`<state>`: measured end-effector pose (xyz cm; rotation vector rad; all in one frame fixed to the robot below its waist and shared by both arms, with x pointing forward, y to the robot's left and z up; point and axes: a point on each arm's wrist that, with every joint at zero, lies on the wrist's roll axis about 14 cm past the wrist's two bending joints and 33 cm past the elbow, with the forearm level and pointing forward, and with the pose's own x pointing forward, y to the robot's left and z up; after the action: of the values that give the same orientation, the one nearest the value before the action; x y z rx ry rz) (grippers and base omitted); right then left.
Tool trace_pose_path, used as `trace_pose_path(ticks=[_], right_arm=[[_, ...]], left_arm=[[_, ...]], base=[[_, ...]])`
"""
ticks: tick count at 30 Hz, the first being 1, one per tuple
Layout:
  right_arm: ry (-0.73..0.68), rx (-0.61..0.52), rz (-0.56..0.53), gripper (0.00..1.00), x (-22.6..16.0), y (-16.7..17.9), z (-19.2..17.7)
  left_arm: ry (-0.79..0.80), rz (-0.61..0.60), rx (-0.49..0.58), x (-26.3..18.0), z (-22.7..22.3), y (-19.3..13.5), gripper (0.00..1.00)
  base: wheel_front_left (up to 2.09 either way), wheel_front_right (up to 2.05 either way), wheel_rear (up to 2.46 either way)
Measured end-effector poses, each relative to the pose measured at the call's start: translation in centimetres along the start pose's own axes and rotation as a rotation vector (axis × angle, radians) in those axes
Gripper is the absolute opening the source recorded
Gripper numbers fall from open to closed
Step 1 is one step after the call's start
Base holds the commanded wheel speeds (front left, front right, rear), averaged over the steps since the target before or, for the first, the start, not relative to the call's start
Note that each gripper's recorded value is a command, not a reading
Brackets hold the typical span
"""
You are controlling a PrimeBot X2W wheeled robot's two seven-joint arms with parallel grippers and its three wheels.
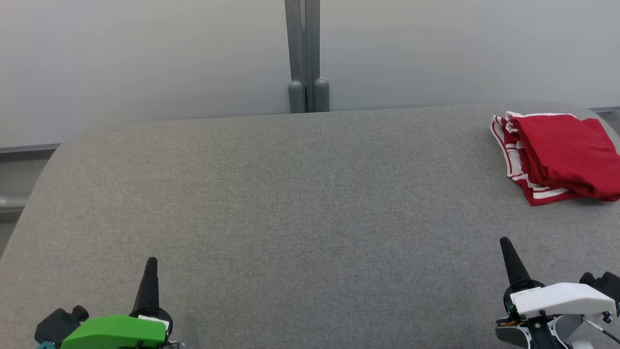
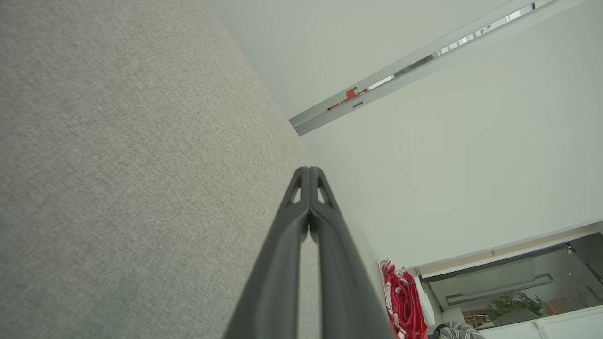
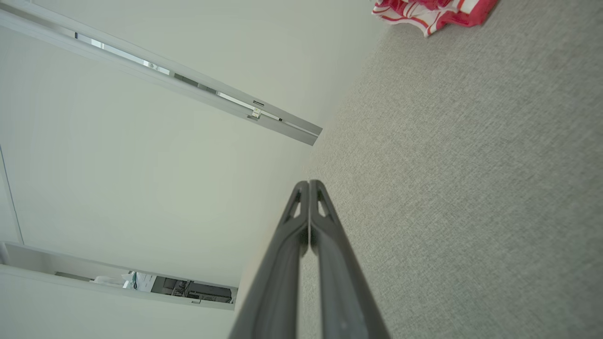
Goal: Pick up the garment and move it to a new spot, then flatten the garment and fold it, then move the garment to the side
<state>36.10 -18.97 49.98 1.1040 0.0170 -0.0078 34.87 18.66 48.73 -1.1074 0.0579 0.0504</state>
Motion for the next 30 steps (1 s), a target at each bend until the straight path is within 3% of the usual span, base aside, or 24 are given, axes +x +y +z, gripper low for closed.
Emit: trace_pose_path(ticks=[30], right_arm=[[-0.001, 0.262, -0.003, 0.0, 1.5, 0.0, 0.7]], left_arm=[[-0.001, -0.021, -0.26, 2.0, 1.1, -0.5, 0.0]], base=[[0.0, 0.0, 0.0]])
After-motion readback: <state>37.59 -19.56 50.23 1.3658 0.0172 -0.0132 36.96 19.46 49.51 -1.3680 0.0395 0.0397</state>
